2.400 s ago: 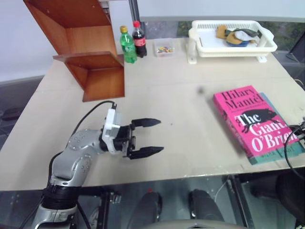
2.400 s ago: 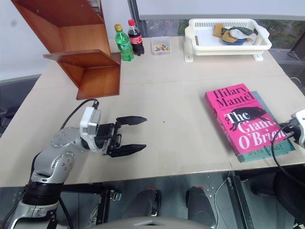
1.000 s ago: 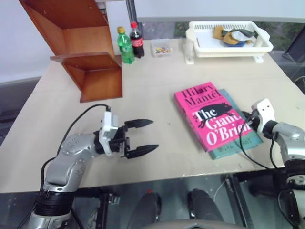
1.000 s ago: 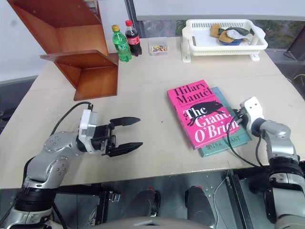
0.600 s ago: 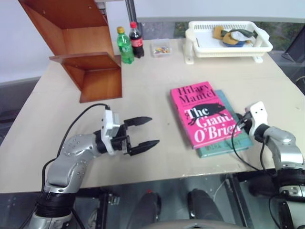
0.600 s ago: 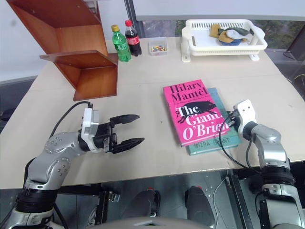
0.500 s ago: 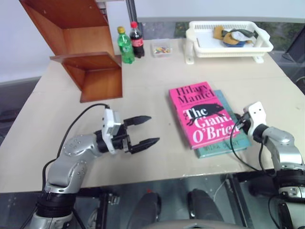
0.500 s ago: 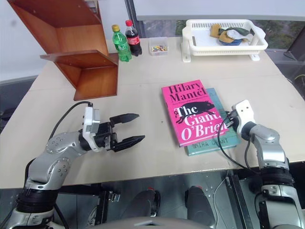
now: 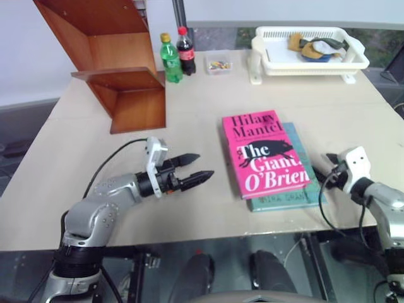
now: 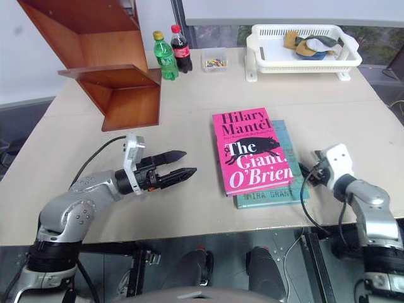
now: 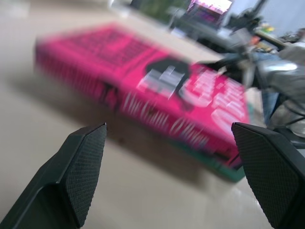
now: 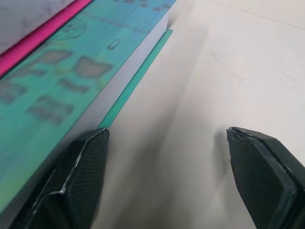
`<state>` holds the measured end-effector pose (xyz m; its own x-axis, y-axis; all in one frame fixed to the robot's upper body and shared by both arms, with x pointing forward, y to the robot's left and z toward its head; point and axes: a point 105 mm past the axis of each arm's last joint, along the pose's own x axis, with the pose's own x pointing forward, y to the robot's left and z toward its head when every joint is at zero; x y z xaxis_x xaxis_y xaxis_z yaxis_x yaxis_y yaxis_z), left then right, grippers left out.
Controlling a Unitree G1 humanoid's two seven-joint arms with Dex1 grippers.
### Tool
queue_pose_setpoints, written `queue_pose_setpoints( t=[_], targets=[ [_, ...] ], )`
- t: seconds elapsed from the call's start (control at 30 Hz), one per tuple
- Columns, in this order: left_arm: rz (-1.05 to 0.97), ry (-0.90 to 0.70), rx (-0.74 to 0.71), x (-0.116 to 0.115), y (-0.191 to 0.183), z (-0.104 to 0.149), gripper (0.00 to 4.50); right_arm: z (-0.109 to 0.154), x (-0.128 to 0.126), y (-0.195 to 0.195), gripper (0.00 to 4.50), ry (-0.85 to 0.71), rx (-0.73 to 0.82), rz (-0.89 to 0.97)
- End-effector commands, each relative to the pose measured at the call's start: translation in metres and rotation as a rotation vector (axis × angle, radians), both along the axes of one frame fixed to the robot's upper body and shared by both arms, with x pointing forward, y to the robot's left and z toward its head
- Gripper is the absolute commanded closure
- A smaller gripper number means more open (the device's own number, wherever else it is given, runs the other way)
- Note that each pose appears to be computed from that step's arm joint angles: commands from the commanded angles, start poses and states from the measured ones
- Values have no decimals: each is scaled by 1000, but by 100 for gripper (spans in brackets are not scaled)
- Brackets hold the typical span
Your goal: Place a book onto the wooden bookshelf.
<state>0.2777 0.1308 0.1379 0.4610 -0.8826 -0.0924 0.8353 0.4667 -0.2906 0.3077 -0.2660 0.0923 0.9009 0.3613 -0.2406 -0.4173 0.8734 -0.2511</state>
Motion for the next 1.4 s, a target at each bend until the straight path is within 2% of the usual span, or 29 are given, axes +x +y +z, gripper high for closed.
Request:
queue_pose_setpoints(
  t=[0.03, 0.1, 0.2, 0.33, 0.6, 0.93, 1.13, 1.4],
  targets=[
    [7, 48, -66, 3, 5, 10, 0, 38, -24, -19, 45, -109, -66, 4],
    [32, 96, -96, 8, 7, 8, 0, 49, -45, -18, 5, -121, -59, 29],
    [28, 161, -154, 13, 6, 11, 0, 69, -74, -2, 5, -136, -27, 100],
    [4, 227, -151, 17, 4, 6, 0, 95, -109, 39, 5, -154, -30, 238],
    [-56, 289, -190, 30, -19, 2, 0, 105, -145, 85, 5, -132, 32, 299],
    [-137, 365, -215, 38, -49, -3, 0, 112, -156, 98, 5, -182, 129, 318],
    [-138, 438, -207, 41, -52, -12, 0, 110, -157, 103, 5, -192, 92, 309],
    [-149, 561, -212, 40, -74, -22, 0, 110, -160, 106, 5, -226, 55, 294]
  ],
)
